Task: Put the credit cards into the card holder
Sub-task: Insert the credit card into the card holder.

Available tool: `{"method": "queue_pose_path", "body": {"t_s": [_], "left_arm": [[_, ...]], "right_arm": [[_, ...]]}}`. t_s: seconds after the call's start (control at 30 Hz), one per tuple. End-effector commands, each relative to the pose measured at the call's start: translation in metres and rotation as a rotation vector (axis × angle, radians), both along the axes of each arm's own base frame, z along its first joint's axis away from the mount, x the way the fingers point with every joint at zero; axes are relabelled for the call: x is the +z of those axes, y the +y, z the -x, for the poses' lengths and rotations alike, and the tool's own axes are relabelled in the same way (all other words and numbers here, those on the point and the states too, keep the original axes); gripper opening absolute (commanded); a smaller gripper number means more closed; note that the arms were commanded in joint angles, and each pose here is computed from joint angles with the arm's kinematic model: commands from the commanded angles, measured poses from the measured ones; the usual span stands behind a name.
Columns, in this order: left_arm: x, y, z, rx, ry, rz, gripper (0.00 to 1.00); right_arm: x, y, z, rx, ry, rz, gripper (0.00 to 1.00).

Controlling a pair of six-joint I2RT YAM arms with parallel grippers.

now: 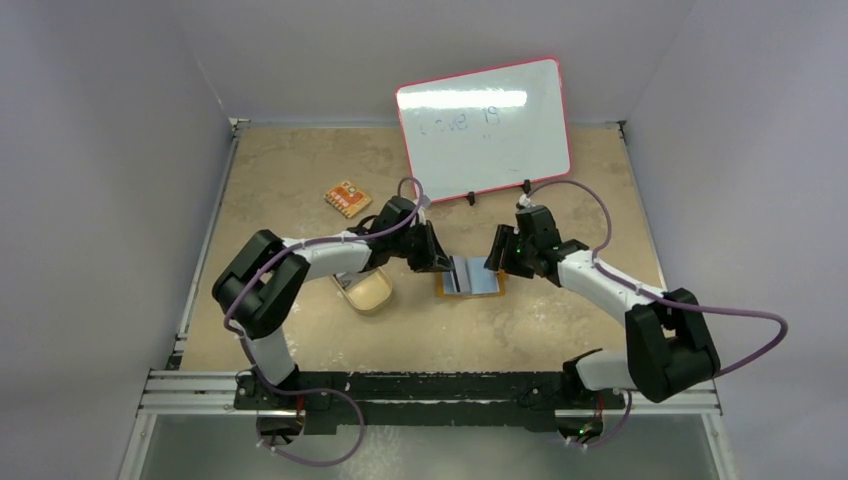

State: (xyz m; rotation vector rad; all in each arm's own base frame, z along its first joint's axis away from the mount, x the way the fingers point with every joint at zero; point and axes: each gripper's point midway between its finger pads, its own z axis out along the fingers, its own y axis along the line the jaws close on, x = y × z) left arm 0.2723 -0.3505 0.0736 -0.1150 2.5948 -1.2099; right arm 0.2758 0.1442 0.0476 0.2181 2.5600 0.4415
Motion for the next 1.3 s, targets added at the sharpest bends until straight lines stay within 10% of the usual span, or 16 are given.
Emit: {"method": "queue_pose_path", "body": {"t_s": [0.0, 1.27], "left_arm": [[0.021, -0.018, -0.007, -0.068, -0.058, 0.092, 0.0], [-0.026, -0.017, -0.019, 0.001, 0.065, 0.103, 0.0]], "right_arm": [[0.013, -0.006, -0.01, -0.018, -0.029, 0.041, 0.61], [-0.03, -0.005, -0.004, -0.001, 0.02, 0.051, 0.57]]}}
